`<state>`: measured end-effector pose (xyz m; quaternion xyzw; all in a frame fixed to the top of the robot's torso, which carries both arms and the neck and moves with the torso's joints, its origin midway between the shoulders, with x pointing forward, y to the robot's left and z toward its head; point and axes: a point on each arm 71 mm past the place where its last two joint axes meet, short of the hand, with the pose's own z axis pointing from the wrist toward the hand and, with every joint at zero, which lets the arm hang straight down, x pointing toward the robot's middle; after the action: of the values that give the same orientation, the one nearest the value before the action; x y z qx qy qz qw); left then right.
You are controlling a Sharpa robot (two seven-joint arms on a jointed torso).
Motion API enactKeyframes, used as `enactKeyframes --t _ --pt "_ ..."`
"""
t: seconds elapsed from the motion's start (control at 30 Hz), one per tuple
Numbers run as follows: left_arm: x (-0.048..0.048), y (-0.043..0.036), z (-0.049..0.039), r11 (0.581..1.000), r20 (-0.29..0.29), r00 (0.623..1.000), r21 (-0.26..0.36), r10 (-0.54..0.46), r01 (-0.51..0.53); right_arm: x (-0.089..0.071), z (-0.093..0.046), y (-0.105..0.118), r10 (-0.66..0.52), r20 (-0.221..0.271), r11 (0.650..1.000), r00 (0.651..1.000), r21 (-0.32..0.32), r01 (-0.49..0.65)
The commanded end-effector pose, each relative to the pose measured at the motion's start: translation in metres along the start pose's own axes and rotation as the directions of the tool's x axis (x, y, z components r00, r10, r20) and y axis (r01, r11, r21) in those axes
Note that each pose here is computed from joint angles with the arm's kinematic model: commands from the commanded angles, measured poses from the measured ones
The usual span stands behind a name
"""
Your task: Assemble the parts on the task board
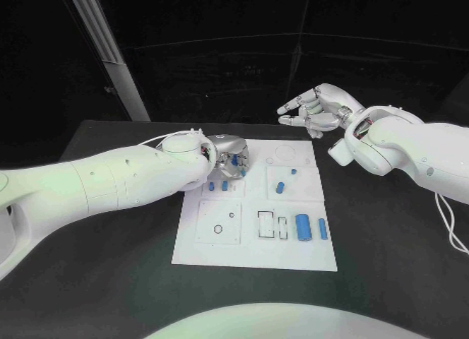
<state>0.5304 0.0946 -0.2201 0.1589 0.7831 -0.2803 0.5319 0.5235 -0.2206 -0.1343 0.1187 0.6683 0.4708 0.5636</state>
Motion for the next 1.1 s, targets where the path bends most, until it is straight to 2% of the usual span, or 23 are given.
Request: enactKeyframes --t 0.03,0.4,0.63,0.9,1.1 --pt "0.0045 0.0011 0.0001 1.0 -0.022 1.0 -0.012 0.006 -0.006 0.0 0.001 0.002 0.0 -0.005 1.0 1.0 -0.013 -0.001" --pt "-0.0033 0.0025 -0.0071 1.0 0.08 0.997 0.014 -0.023 0.022 0.0 0.001 0.002 0.0 -0.003 1.0 1.0 -0.013 0.0" --pt "-0.0136 0.005 -0.0142 0.999 0.124 0.991 0.014 -0.047 0.046 -0.001 0.001 0.001 -0.001 -0.001 1.0 1.0 -0.011 0.001" --pt "-0.0235 0.015 -0.0289 0.998 0.156 0.986 0.005 -0.065 0.065 -0.002 0.0 0.0 -0.002 0.0 1.0 1.0 -0.009 0.002" --pt "-0.0237 0.0267 -0.0403 0.996 0.133 0.988 -0.018 -0.08 0.083 -0.003 0.0 -0.001 -0.003 0.001 1.0 1.0 -0.006 0.003"
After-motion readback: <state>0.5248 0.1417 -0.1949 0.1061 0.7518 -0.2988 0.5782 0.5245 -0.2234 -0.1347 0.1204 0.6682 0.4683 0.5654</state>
